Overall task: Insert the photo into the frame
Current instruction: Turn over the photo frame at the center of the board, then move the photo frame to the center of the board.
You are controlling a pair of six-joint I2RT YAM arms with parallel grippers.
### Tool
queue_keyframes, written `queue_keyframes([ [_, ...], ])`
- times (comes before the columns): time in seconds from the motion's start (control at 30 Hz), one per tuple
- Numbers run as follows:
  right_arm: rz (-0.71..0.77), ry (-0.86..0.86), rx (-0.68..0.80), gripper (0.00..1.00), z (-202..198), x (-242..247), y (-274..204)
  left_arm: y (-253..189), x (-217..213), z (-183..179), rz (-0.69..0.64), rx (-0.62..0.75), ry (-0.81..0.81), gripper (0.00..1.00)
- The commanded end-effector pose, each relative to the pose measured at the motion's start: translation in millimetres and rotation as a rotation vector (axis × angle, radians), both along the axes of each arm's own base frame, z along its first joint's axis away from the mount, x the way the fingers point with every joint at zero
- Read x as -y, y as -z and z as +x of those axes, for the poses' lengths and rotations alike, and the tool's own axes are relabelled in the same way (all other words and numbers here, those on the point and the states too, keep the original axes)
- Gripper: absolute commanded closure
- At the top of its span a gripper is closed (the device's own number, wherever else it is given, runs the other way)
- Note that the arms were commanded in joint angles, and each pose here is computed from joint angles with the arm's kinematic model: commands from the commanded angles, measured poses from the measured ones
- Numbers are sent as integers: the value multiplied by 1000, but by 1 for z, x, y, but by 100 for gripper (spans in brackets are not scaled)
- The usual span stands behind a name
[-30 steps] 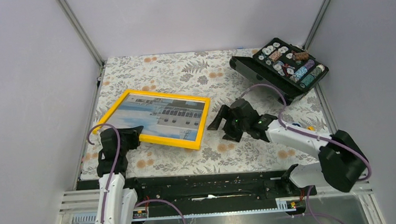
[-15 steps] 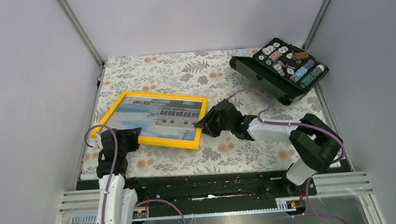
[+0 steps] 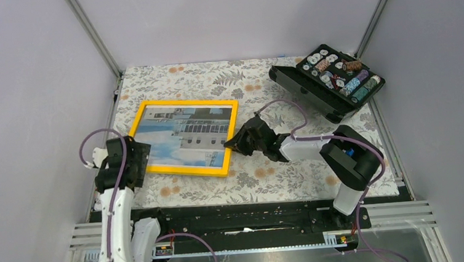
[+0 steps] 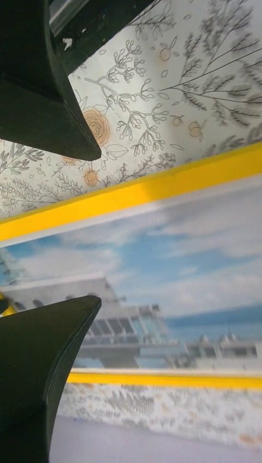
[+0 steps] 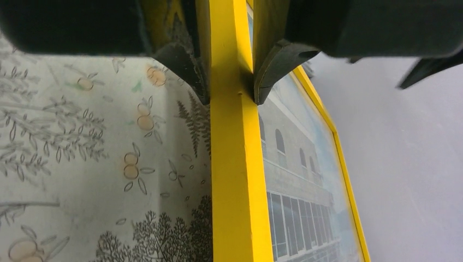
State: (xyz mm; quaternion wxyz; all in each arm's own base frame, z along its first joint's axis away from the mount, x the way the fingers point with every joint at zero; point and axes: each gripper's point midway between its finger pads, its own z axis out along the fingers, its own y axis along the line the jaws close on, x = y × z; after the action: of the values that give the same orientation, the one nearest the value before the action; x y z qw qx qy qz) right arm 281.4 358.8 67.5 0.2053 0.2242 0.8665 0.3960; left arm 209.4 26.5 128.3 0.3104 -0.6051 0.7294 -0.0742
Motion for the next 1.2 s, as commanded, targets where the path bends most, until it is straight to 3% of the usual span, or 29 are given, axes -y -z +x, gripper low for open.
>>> queue_keyframes([
  [0.0,-75,-143,106,100,2,-6,12,-56,-16,-15,170,107,47,1],
  [0.1,-104,-307,135,100,-10,-16,28,-109,2,8,247,338,254,1],
  [0.17,-115,-328,119,100,-15,-14,39,-135,25,21,266,445,431,1],
  [0.37,-88,-377,119,100,-23,-20,49,-181,91,50,166,720,835,1],
  [0.47,-104,-398,138,100,-24,-27,45,-182,104,61,105,746,913,1],
  [0.63,-119,-377,131,100,-24,-22,39,-186,111,69,144,750,966,1],
  [0.73,-262,-358,121,100,-19,0,42,-188,117,71,171,751,980,1],
  [1.17,-898,-272,94,100,-33,206,33,-203,164,93,217,802,1117,1],
])
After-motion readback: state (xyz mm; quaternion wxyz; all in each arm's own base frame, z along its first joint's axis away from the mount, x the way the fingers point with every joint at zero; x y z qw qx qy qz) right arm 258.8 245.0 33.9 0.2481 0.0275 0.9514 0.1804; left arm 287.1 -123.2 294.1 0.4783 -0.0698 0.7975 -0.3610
